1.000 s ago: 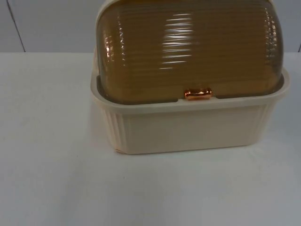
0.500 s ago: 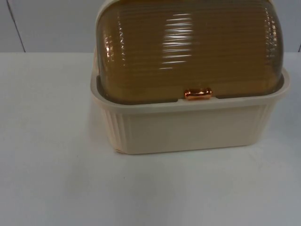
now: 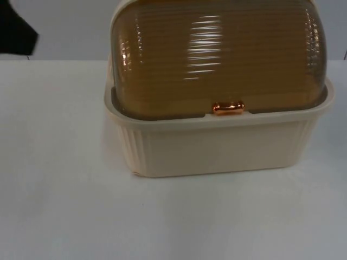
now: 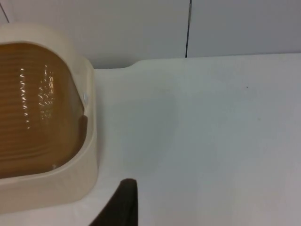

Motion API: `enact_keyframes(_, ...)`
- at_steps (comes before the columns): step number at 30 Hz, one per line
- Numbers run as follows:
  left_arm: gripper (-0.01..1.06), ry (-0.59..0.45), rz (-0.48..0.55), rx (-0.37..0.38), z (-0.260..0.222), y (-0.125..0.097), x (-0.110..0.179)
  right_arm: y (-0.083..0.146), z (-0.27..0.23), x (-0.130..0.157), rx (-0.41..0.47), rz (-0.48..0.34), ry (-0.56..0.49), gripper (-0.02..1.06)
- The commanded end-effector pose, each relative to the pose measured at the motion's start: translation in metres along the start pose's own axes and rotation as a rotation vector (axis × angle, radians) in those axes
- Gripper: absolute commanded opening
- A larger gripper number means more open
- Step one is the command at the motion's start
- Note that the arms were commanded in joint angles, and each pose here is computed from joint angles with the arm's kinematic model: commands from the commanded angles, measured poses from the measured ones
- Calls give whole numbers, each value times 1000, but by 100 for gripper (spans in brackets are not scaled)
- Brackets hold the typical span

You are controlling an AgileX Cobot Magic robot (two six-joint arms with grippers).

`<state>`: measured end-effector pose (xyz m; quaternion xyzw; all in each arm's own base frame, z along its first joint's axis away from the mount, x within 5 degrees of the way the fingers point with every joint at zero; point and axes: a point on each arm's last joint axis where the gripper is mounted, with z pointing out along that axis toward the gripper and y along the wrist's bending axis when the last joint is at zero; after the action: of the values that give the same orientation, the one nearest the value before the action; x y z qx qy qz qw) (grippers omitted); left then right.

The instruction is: Open the box lid with the left hand, place the block into the box with the right hand, then close the box lid with the left hand.

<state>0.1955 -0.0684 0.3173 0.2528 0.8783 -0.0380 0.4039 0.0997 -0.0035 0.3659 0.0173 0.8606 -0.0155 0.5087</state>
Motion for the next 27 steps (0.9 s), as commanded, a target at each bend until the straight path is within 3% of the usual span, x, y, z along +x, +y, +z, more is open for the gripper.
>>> enact_keyframes(1,102,17,98,64,15,-17,-9,0,-1,-3,0,-7,-20,104)
enact_keyframes(6,102,75,491,124,45,-67,-17,0,-1,-3,0,-7,-20,104)
enact_keyframes(8,102,77,530,130,47,-73,-17,0,-1,-3,0,-7,-20,104)
enact_keyframes(10,102,75,780,88,58,-97,-17,0,-1,-3,4,-10,-20,104)
enact_keyframes(12,102,55,926,40,63,-116,-17,0,-1,-3,5,-11,-20,104)
enact_keyframes(21,102,-94,1066,-148,94,-158,-22,-4,-1,-4,44,-48,-24,104)
enact_keyframes(24,102,-125,1051,-186,105,-162,-22,-5,-1,-4,57,-61,-25,104)
enact_keyframes(27,102,-126,1014,-270,122,-163,-19,-7,-1,-4,79,-81,-24,104)
